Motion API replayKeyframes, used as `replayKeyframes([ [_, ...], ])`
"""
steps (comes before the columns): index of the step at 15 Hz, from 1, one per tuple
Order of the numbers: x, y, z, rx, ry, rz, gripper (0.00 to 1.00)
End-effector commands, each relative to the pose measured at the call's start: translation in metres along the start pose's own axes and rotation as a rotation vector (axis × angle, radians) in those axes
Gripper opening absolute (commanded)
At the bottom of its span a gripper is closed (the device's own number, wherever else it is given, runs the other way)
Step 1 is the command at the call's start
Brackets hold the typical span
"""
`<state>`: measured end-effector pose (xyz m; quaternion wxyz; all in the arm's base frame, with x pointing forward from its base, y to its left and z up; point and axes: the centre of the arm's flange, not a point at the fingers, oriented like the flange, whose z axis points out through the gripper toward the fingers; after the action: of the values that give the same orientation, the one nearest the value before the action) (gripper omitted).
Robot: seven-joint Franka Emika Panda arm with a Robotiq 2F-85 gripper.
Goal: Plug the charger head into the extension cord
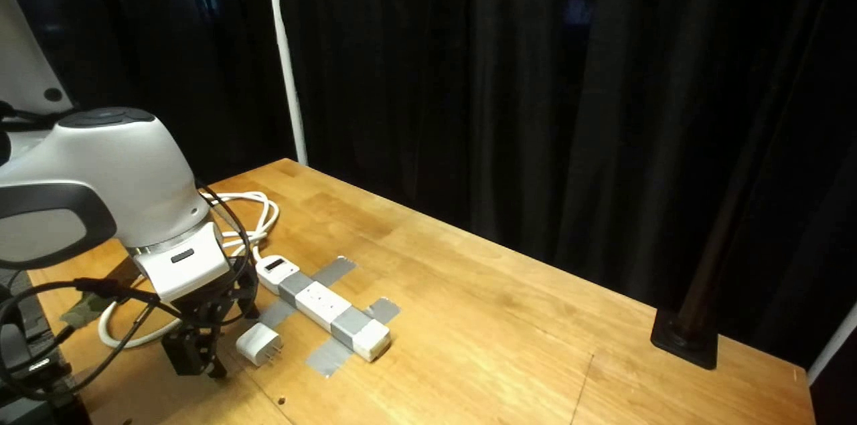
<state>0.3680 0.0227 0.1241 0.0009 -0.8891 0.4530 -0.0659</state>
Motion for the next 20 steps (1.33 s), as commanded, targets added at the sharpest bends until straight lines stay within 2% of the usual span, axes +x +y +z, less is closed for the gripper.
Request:
replayKeyframes([
  [1,0.013,-0.014,-0.014,-0.020,0.064,0.025,1.00],
  [6,0.027,-0.014,-0.015,-0.022,0.093,0.081,1.00],
  [7,0.028,-0.016,-0.014,-0.021,0.073,0.091,0.90],
  [8,0.027,-0.018,-0.013,-0.020,0.060,0.098,0.73],
  [14,0.026,-0.026,-0.008,-0.039,0.002,0.134,0.27],
  [15,0.026,-0.026,-0.008,-0.036,0.000,0.138,0.23],
  [17,0.026,-0.024,-0.008,-0.035,-0.008,0.133,0.23],
  [20,0.023,-0.024,-0.024,0.028,-0.091,0.056,0.23],
])
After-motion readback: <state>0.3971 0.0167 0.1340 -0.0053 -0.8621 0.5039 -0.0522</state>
